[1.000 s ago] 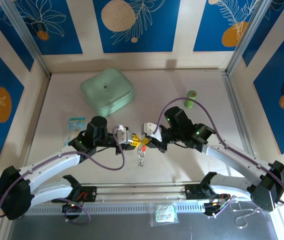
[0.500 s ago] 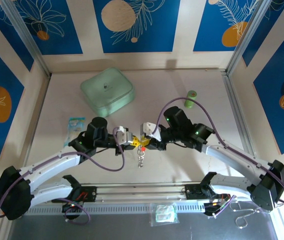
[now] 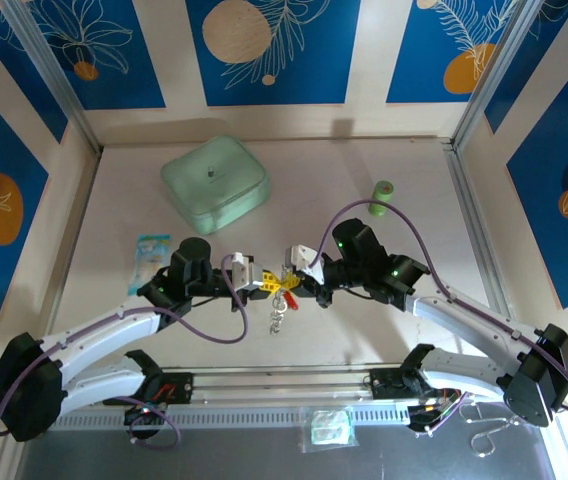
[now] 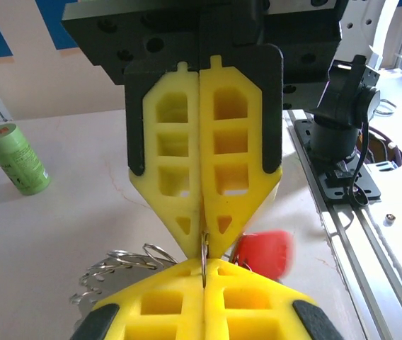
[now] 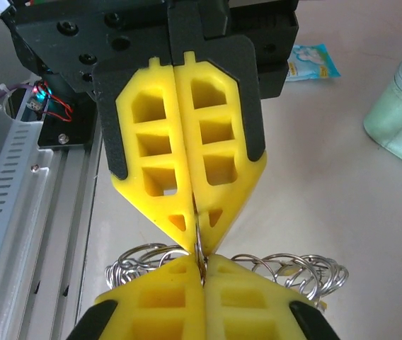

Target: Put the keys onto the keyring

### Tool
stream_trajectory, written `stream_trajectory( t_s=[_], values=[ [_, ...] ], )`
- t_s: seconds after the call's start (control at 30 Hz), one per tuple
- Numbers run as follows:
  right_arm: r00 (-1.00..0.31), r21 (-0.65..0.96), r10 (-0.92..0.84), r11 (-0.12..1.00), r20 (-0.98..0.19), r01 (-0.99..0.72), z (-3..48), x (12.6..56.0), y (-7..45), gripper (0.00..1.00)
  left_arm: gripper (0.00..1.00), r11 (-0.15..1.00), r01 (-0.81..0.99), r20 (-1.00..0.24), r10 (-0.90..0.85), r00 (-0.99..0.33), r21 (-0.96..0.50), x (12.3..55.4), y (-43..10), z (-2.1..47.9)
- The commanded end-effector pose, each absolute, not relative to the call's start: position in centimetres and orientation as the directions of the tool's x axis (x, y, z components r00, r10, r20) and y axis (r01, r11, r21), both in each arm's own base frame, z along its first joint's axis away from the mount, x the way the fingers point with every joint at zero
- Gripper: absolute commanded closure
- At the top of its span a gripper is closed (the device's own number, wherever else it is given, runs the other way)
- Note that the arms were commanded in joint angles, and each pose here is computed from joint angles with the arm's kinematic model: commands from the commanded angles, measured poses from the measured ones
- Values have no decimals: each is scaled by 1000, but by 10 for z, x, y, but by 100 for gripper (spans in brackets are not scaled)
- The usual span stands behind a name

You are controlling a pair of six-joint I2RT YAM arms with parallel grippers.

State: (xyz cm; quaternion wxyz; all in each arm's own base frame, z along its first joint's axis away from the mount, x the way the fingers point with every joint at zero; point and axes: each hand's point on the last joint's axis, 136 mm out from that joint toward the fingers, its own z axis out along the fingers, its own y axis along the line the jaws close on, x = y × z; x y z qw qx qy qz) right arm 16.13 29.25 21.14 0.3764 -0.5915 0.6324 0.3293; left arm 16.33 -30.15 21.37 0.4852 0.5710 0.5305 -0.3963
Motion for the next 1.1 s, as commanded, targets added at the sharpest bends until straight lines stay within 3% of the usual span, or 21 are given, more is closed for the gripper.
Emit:
stream_trajectory(
  t_s=[0.0, 0.07, 0.43, 0.53, 0.63, 0.73, 0.87, 1.07],
  values=[
    [5, -33, -472, 51, -882, -998, 220, 156, 294, 100, 94, 11, 985, -970, 176, 167, 171, 158, -304, 228],
    [13, -38, -487, 42, -873, -998, 221, 155, 292, 100, 82, 23, 983, -963, 207, 174, 183, 161, -303, 225],
    [51, -49, -592, -20, -804, -999, 218, 152, 291, 100, 82, -14, 984, -934, 311, 173, 178, 161, -301, 215],
    [67, -54, -612, -40, -788, -998, 217, 151, 296, 100, 84, -19, 984, -935, 308, 173, 176, 161, -303, 217],
    [79, -58, -612, -55, -787, -997, 219, 150, 301, 100, 99, -27, 984, -934, 312, 177, 178, 160, -304, 217],
    [79, -71, -590, -37, -803, -997, 224, 153, 301, 100, 100, -26, 983, -931, 320, 178, 179, 159, -303, 215],
    [21, -55, -524, 49, -851, -997, 229, 161, 293, 72, 100, -1, 983, -941, 290, 177, 185, 159, -301, 220],
    [-73, 17, -463, 124, -883, -992, 220, 157, 289, 61, 100, 56, 987, -965, 223, 135, 151, 163, -302, 225]
  ],
)
